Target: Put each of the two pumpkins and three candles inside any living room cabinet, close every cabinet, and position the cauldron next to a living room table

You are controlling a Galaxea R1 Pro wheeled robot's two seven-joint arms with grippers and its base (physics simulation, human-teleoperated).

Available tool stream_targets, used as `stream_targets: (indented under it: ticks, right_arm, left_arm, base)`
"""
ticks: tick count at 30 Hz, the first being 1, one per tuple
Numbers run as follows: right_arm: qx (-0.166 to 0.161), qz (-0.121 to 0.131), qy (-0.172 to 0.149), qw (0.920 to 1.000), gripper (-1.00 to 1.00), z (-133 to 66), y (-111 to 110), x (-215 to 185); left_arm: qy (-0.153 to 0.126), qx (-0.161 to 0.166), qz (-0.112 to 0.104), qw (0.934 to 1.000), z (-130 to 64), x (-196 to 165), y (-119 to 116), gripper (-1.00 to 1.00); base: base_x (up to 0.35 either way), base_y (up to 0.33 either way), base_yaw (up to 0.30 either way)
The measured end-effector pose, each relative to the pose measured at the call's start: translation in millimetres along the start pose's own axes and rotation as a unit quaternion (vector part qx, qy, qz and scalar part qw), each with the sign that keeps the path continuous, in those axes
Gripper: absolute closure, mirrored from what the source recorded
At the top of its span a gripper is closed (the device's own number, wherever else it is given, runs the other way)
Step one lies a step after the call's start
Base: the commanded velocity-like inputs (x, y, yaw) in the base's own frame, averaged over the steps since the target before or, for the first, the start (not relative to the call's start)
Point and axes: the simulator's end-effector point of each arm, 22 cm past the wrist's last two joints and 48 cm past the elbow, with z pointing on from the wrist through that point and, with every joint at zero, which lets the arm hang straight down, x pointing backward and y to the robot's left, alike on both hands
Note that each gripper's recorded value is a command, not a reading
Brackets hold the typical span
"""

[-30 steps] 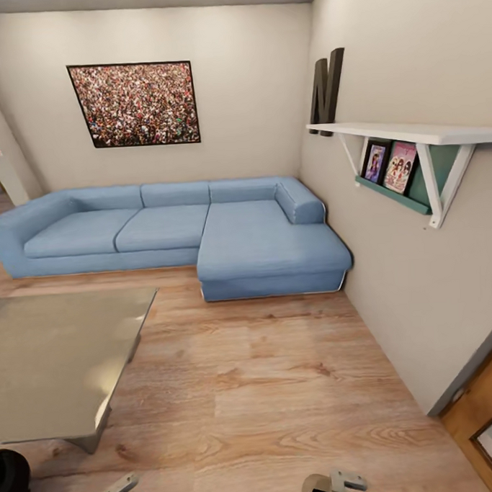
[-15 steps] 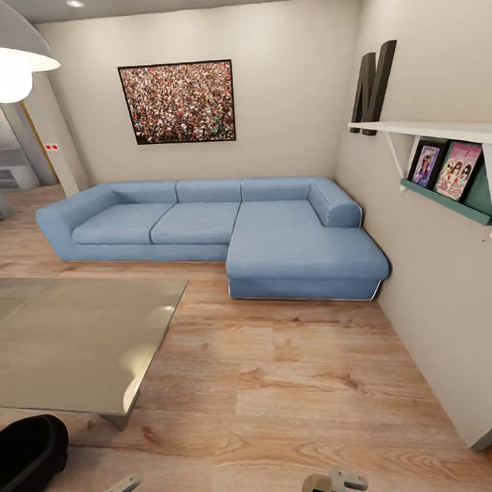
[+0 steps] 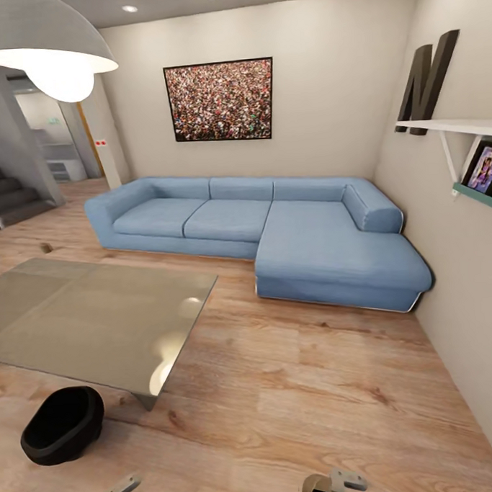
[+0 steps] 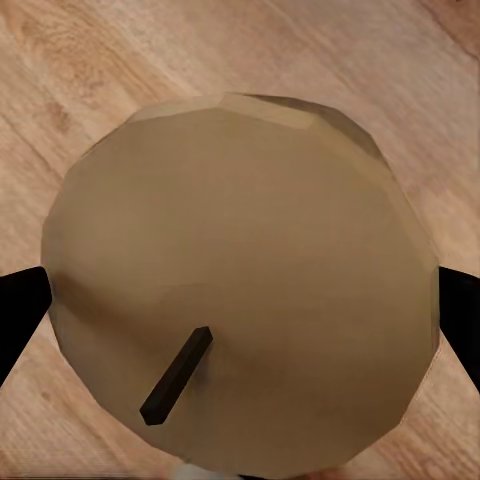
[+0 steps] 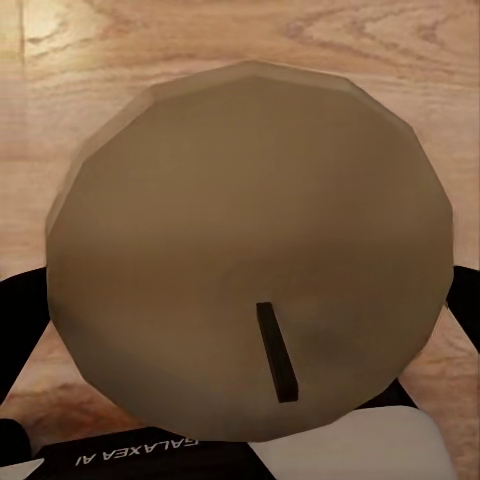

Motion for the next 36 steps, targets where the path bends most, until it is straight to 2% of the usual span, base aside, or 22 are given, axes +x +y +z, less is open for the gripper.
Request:
stream_targets:
  ticks: [36]
  right_arm:
    - [-0.003,0.000,0.000,1.0000,1.00,-0.5,3.7,0.3]
  left_arm:
    - [0.004,0.001,-0.001,1.0000,-0.4,2.6,-2.0,1.00]
  base:
    - [0.000,0.000,0.290]
